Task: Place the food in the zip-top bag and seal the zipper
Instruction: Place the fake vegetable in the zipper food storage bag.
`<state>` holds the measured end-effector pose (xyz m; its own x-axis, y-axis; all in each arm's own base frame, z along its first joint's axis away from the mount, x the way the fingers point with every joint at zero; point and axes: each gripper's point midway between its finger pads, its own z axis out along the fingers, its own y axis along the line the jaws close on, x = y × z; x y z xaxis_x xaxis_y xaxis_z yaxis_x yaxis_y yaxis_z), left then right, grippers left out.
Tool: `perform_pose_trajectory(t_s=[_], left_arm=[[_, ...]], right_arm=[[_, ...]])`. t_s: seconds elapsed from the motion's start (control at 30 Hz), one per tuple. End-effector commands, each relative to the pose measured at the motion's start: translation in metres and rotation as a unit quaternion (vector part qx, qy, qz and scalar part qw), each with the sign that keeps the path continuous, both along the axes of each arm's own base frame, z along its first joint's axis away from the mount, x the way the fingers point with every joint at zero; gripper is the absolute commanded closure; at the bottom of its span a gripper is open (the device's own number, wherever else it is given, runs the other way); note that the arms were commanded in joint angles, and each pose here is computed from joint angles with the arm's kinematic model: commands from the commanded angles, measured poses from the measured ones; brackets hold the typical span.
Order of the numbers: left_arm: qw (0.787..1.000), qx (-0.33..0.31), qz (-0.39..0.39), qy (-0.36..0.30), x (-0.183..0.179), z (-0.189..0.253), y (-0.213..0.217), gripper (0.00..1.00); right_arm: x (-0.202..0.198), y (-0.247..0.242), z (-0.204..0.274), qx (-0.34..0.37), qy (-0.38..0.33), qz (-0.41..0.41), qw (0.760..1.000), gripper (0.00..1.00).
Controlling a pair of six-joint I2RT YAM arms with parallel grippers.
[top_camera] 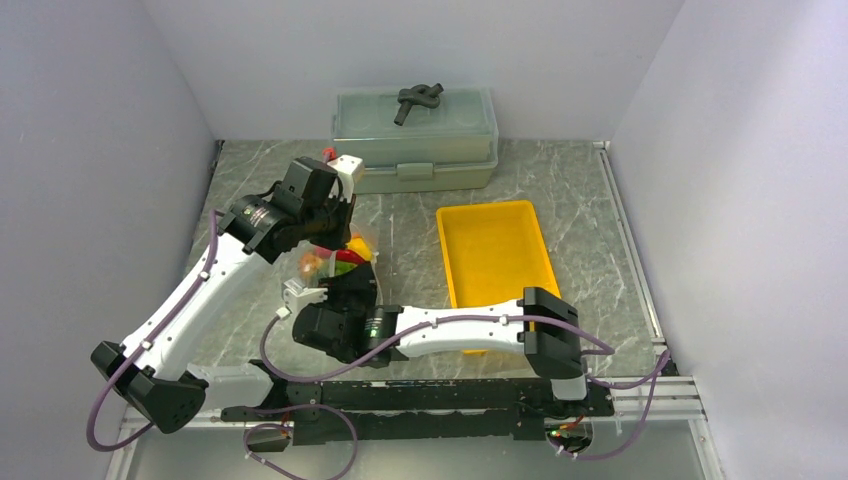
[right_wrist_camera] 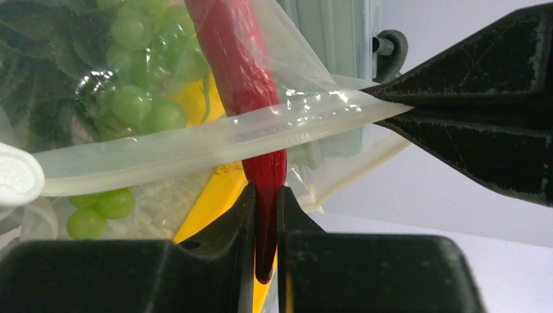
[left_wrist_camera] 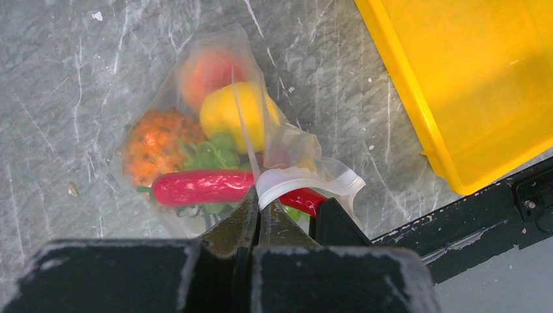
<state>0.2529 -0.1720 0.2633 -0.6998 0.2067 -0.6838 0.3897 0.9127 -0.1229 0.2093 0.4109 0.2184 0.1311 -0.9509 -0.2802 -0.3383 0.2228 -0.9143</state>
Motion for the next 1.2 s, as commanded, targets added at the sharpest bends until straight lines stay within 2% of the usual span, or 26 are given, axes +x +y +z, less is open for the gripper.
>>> perform_pose_trajectory(t_s=[0.0, 0.1, 0.23, 0.4, 0.57, 0.87, 1.17], left_arm=[[0.999, -0.03, -0.016, -0.038, 0.004, 0.02, -0.007, 1.0], [0.999, -0.03, -0.016, -0.037, 0.005, 0.019, -0.007, 1.0], [0.999, -0.028, -0.016, -0.035, 0.005, 0.016, -0.008, 1.0], [0.999, -0.026, -0.016, -0.032, 0.006, 0.014, -0.008, 1.0], [0.999, -0.026, -0.012, -0.031, 0.008, 0.012, -0.007, 1.0], [0.999, -0.026, -0.006, -0.031, 0.01, 0.011, -0.004, 1.0], [0.999, -0.031, -0.017, -0.036, 0.01, 0.011, -0.007, 1.0]], right_arm=[[0.004, 0.016, 0.016, 0.064, 0.002, 0.002, 0.998, 0.78], [0.005, 0.015, 0.018, 0.073, 0.001, 0.001, 0.997, 0.6], [0.005, 0.013, 0.02, 0.087, 0.002, 0.002, 0.996, 0.48], [0.003, 0.004, 0.027, 0.109, 0.007, -0.003, 0.994, 0.43], [-0.004, -0.004, 0.04, 0.169, 0.038, 0.011, 0.985, 0.41], [-0.024, -0.023, 0.072, 0.299, 0.106, 0.05, 0.947, 0.4], [-0.022, -0.065, 0.089, 0.376, 0.119, 0.017, 0.919, 0.38]])
